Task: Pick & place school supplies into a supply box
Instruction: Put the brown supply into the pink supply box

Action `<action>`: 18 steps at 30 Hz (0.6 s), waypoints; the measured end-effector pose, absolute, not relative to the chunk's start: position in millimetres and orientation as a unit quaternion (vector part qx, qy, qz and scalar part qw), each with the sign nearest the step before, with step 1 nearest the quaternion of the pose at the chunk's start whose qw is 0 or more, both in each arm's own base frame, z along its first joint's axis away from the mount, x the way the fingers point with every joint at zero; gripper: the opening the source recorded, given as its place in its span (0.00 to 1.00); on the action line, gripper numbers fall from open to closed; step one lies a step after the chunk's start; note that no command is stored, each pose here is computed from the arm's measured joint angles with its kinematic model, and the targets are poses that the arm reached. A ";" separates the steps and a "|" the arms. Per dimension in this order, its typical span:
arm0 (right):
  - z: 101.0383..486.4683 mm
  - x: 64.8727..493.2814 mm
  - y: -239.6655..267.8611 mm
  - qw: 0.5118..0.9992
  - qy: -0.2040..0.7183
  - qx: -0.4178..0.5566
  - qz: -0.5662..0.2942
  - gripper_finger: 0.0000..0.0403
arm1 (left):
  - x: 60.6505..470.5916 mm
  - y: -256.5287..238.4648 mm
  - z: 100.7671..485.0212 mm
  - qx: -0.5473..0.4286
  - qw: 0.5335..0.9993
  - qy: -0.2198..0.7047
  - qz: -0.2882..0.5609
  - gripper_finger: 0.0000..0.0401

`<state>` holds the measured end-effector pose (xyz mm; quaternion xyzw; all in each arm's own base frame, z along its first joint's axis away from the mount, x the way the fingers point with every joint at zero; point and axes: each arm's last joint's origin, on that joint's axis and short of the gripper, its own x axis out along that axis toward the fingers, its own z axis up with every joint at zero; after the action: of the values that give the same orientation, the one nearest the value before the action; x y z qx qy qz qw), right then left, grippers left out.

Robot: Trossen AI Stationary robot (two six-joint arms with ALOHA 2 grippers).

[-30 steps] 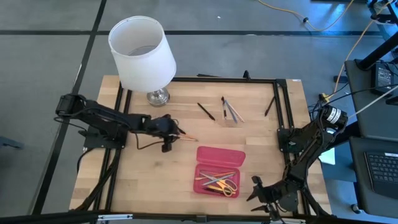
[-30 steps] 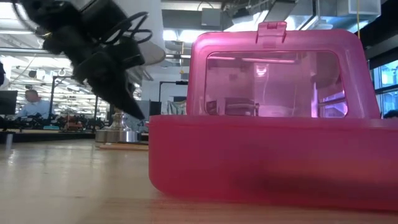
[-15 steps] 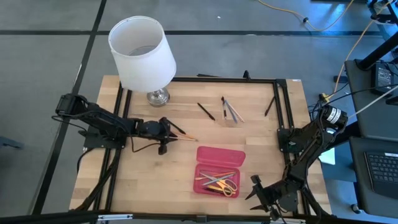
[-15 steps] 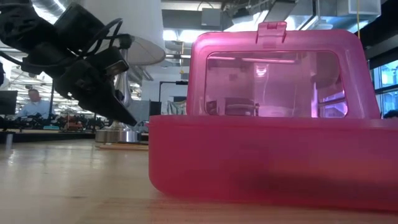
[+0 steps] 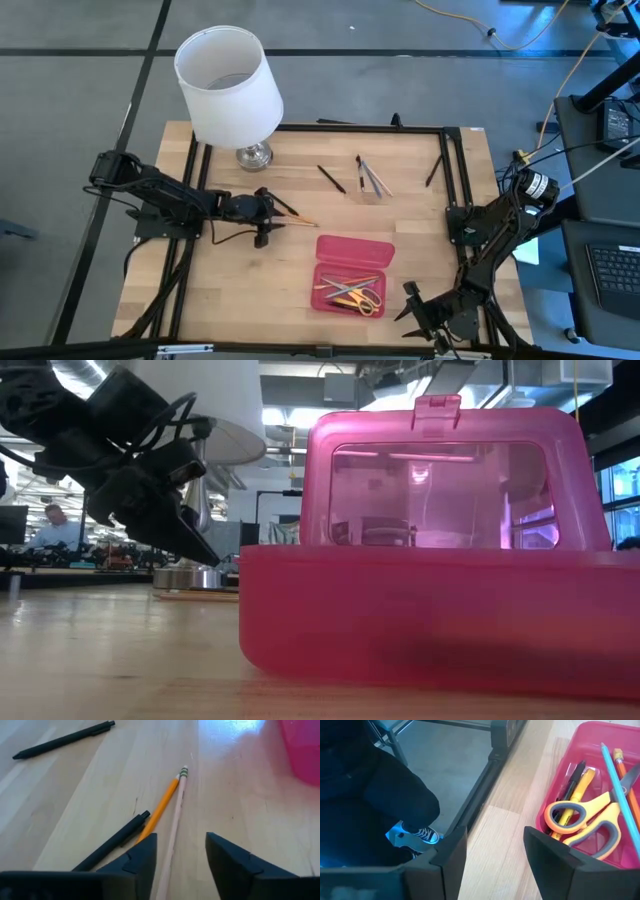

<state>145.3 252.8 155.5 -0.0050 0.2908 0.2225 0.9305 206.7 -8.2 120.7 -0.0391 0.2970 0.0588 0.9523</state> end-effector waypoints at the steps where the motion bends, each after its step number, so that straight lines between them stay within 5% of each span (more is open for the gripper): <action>1: 155.4 145.3 252.7 0.930 0.291 -0.005 0.222 0.49 | 206.8 -8.3 121.0 -0.039 0.953 0.296 0.059 0.42; 9: 153.2 144.5 251.2 0.928 0.301 -0.016 0.219 0.49 | 207.1 -8.2 121.3 -0.053 0.953 0.292 0.064 0.49; 18: 152.5 144.2 250.7 0.927 0.304 -0.019 0.217 0.49 | 204.9 -11.1 118.4 0.005 0.949 0.313 0.039 0.44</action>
<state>144.2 250.7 152.5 -0.0188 0.3038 0.2172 0.9274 204.9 -11.1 118.4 0.0053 0.3131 0.0390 0.9489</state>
